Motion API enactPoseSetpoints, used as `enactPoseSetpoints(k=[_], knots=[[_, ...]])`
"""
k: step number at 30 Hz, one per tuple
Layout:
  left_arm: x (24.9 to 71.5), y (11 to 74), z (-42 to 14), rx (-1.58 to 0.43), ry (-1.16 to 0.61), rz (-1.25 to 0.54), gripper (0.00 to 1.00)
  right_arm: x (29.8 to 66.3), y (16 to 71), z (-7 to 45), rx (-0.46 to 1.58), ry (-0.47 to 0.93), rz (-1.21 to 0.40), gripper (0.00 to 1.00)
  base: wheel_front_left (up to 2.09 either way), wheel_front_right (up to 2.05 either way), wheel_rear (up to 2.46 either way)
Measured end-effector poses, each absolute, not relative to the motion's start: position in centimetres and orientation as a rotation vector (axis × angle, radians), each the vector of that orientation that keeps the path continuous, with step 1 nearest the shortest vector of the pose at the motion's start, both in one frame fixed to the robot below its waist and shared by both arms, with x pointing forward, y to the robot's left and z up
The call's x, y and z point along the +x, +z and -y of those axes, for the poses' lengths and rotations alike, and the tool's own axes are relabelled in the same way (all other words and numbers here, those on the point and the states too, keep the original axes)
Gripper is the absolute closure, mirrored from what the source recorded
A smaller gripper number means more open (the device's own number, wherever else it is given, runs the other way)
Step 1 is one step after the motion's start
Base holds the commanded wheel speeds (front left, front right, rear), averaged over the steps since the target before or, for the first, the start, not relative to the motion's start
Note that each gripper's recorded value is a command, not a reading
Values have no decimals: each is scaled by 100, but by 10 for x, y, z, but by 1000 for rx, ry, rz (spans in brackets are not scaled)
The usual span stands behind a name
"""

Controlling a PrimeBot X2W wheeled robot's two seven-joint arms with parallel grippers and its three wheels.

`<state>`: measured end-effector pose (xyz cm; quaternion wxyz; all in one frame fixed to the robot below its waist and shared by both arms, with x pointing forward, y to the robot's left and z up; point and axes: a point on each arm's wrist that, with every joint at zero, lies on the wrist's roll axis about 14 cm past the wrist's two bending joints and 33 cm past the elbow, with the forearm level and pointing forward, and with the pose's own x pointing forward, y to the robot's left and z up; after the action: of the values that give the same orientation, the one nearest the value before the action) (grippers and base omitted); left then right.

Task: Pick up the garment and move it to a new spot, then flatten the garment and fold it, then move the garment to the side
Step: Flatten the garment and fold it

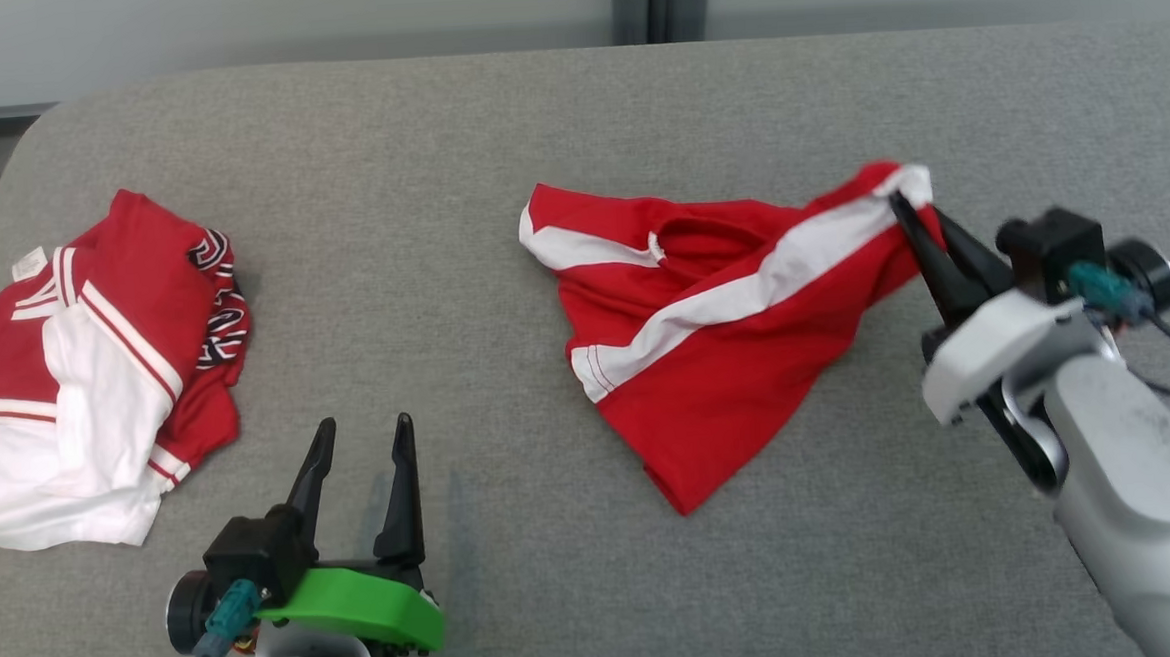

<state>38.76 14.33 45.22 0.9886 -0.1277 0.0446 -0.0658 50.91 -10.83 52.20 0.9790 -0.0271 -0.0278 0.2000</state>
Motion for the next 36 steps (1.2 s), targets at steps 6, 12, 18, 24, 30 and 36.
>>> enactPoseSetpoints(k=[6,12,18,24,30,36], knots=[[394,452,-120,-259,-202,-96,0,478,467,161,-38,245,-84,0,0,0,0],[399,452,-94,-270,-281,-102,0,468,478,177,-21,167,-33,0,0,0,0],[406,454,-53,-301,-402,-118,0,462,486,177,-5,140,3,0,0,0,0],[417,441,-20,-302,-499,-176,0,461,485,181,-4,124,7,0,0,0,0],[423,416,-13,-307,-506,-259,0,459,480,188,-2,98,-3,0,0,0,0],[424,401,-7,-323,-513,-306,9,458,474,194,-3,79,-14,0,0,0,0]])
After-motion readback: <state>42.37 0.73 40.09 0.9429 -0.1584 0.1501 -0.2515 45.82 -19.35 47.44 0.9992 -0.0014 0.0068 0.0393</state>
